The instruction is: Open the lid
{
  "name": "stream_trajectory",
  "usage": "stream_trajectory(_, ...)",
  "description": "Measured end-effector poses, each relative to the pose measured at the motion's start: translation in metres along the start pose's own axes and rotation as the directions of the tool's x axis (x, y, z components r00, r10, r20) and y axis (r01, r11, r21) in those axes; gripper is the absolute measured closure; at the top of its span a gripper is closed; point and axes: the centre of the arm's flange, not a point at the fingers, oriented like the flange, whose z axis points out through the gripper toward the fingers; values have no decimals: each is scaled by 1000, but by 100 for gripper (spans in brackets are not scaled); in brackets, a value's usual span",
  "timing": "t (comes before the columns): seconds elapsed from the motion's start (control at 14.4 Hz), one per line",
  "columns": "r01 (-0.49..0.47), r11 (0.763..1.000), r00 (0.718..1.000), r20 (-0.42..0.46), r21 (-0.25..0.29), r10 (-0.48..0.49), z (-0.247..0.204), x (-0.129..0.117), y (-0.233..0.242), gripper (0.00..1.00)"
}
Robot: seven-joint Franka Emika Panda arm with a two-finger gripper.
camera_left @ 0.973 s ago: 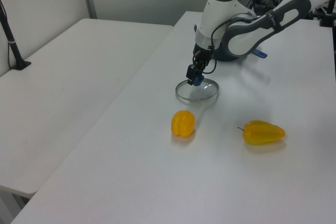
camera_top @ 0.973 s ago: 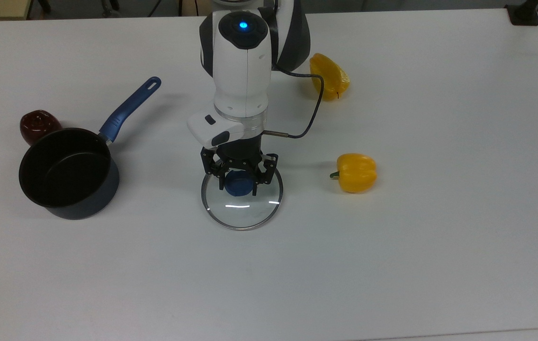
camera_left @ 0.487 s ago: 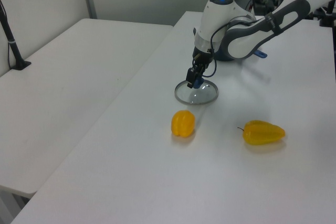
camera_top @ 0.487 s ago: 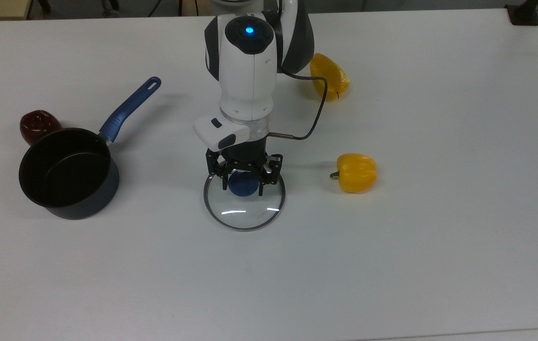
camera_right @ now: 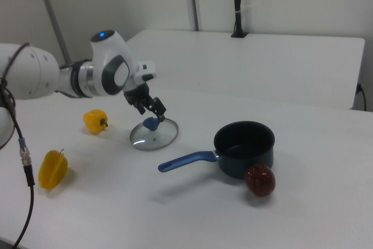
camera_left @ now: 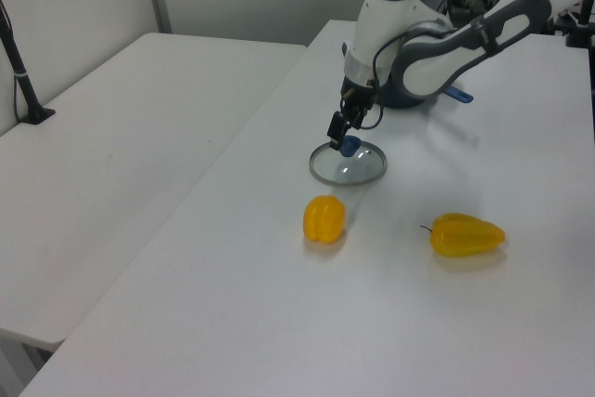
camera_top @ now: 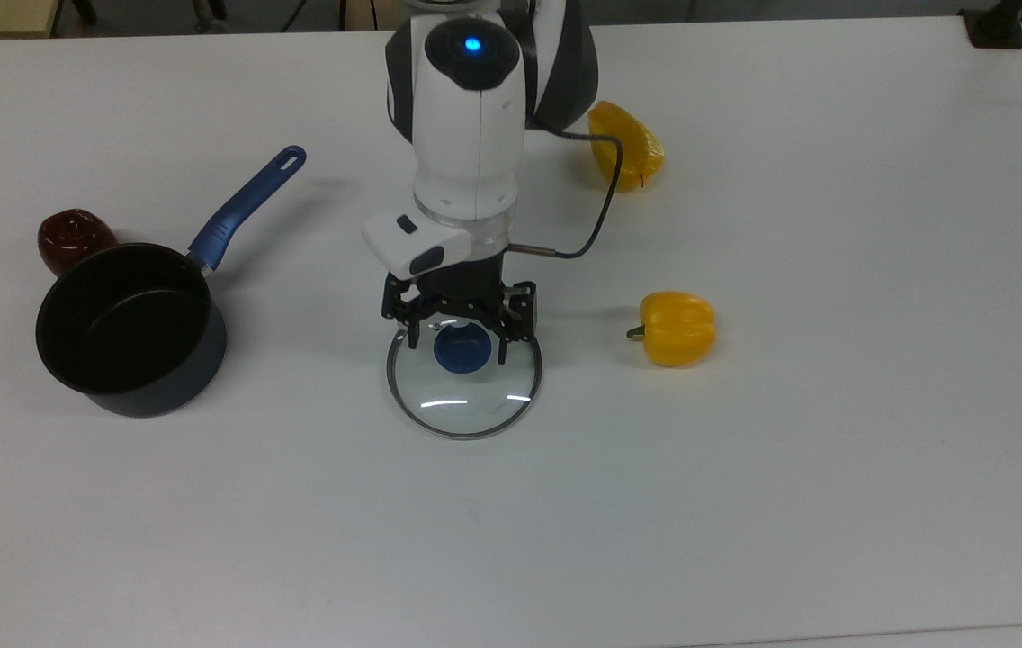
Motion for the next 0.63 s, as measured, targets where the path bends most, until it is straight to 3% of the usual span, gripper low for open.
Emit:
stream_trajectory(0.28,-6,999,998,64,-51,9,-67,4,19,0)
stream_trajectory(0.63,85,992,978,196,-94,-65,-161,-10,68,0)
